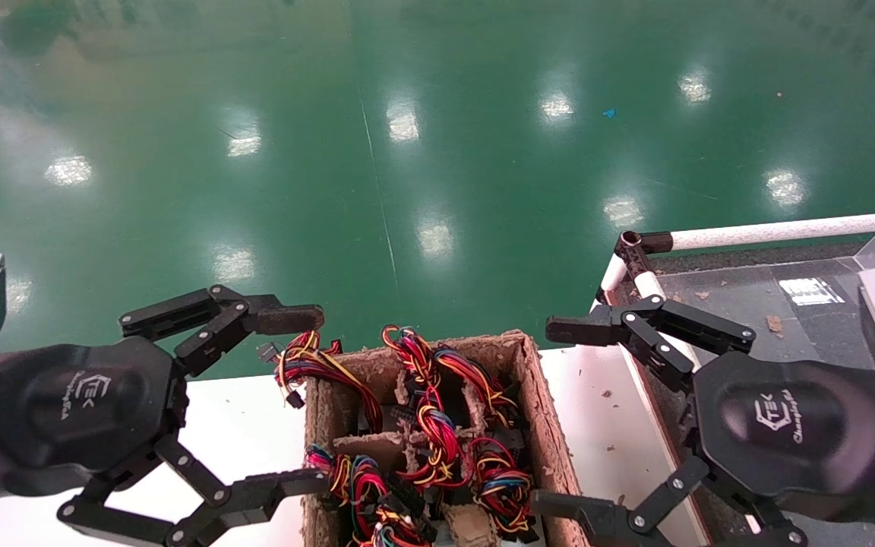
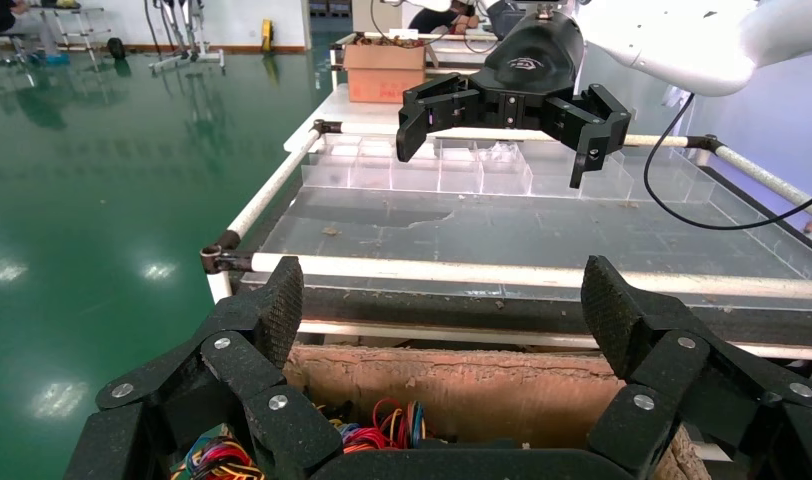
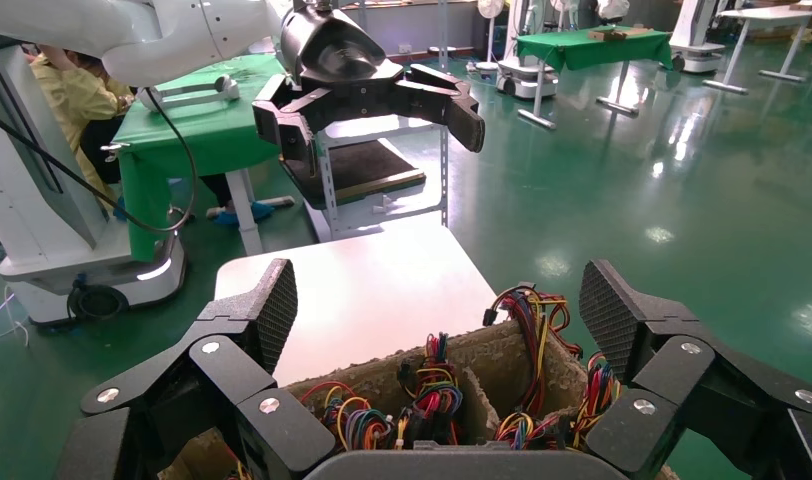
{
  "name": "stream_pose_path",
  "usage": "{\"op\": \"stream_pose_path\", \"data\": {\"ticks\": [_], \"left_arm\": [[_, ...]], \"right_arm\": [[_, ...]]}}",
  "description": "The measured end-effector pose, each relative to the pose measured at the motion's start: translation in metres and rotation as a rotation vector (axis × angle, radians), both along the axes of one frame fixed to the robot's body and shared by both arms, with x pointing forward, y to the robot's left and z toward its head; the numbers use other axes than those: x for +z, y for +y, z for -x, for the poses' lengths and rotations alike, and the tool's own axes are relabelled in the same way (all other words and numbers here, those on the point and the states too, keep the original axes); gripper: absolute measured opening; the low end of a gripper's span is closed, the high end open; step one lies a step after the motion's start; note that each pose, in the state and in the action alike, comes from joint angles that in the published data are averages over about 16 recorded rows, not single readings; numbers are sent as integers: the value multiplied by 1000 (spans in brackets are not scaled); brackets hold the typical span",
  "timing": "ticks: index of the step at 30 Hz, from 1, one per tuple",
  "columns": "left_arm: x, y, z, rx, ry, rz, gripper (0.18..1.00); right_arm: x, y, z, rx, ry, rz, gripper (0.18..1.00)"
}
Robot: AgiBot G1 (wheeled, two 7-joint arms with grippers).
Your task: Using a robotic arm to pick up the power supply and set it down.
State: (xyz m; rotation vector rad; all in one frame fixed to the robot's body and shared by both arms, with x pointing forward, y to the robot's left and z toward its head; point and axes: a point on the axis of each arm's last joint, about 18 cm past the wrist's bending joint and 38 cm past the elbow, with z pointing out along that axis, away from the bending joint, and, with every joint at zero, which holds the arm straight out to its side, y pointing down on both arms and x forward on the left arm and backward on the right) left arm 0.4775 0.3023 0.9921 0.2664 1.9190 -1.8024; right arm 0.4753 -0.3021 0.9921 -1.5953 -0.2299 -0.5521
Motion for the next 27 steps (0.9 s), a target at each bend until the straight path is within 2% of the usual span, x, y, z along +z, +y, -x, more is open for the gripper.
{"op": "stream_pose_path", "data": {"ticks": [16,27], "left_arm": [[0,0,0,0,0,0,983],[0,0,0,0,0,0,880]], "right_arm": [[0,0,0,0,0,0,1001],[0,0,0,0,0,0,1001]]}}
